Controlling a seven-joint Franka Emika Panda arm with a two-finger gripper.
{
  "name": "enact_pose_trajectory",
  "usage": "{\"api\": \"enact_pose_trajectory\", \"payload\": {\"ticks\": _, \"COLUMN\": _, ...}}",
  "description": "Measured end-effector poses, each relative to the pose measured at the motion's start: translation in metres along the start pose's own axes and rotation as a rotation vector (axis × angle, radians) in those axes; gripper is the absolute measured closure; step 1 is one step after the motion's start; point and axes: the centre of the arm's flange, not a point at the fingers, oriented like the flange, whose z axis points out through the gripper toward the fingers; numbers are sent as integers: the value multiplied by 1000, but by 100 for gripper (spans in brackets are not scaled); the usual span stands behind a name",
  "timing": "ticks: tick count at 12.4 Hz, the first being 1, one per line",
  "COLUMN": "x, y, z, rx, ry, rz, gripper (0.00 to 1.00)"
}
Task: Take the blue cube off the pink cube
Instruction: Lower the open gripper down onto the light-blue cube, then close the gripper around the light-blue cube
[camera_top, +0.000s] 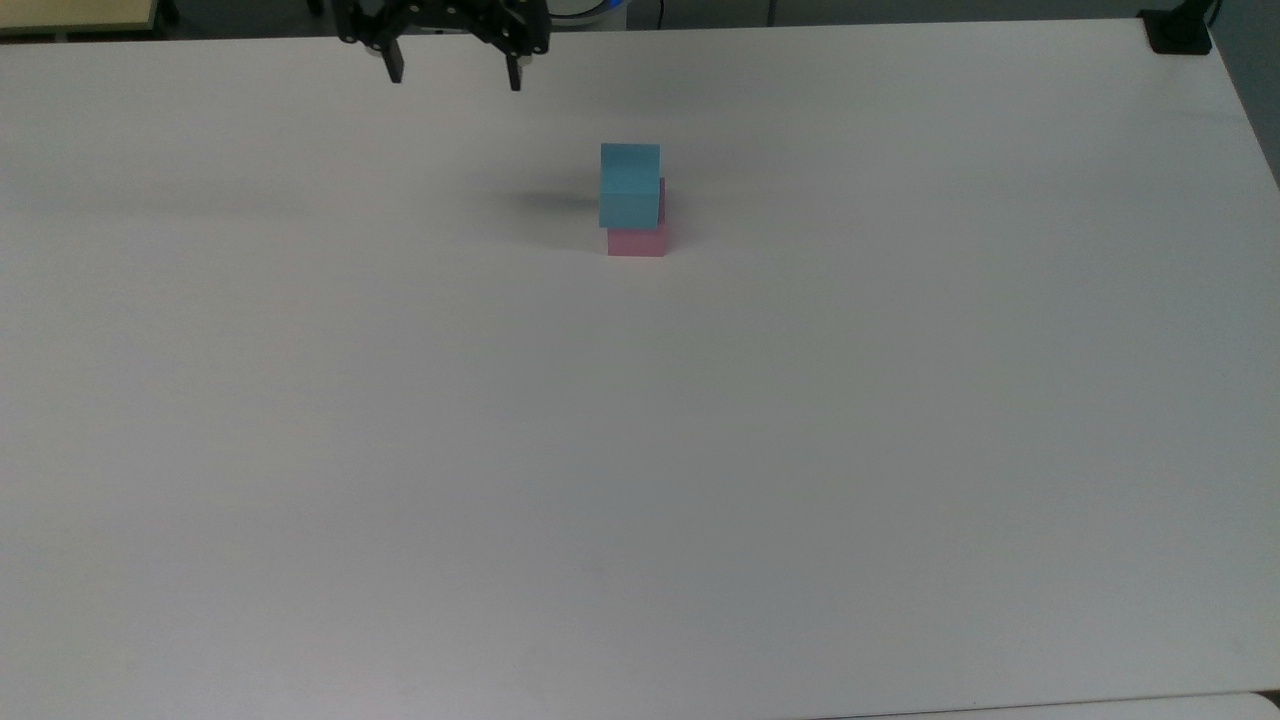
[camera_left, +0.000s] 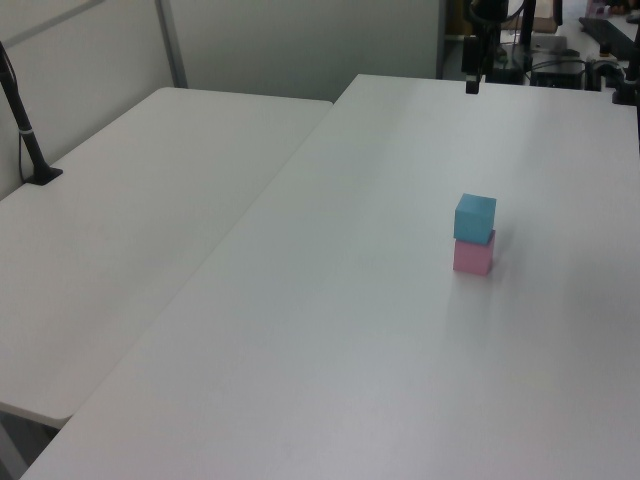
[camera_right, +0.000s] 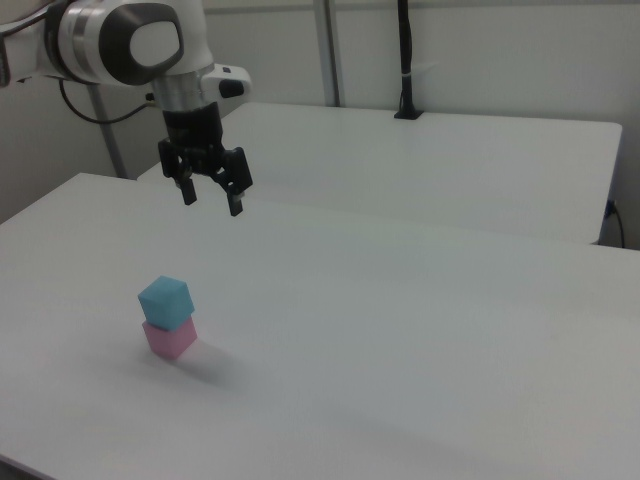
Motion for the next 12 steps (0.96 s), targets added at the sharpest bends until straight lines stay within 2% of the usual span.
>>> {"api": "enact_pose_trajectory", "payload": {"ticks": 5, "x": -4, "y": -80, "z": 39, "rx": -10, "ry": -81, "rz": -125, "gripper": 0}}
{"api": "enact_pose_trajectory", "payload": {"ticks": 8, "x": -10, "y": -132, "z": 85, "rx": -35, "ry": -149, "rz": -143, "gripper": 0}}
{"api": "enact_pose_trajectory", "payload": {"ticks": 10, "x": -15, "y": -163, "z": 127, "rx": -52, "ry": -148, "rz": -121, "gripper": 0}}
{"api": "enact_pose_trajectory", "payload": {"ticks": 12, "x": -17, "y": -169, "z": 162, "rx": -81, "ry": -185, "rz": -113, "gripper": 0}}
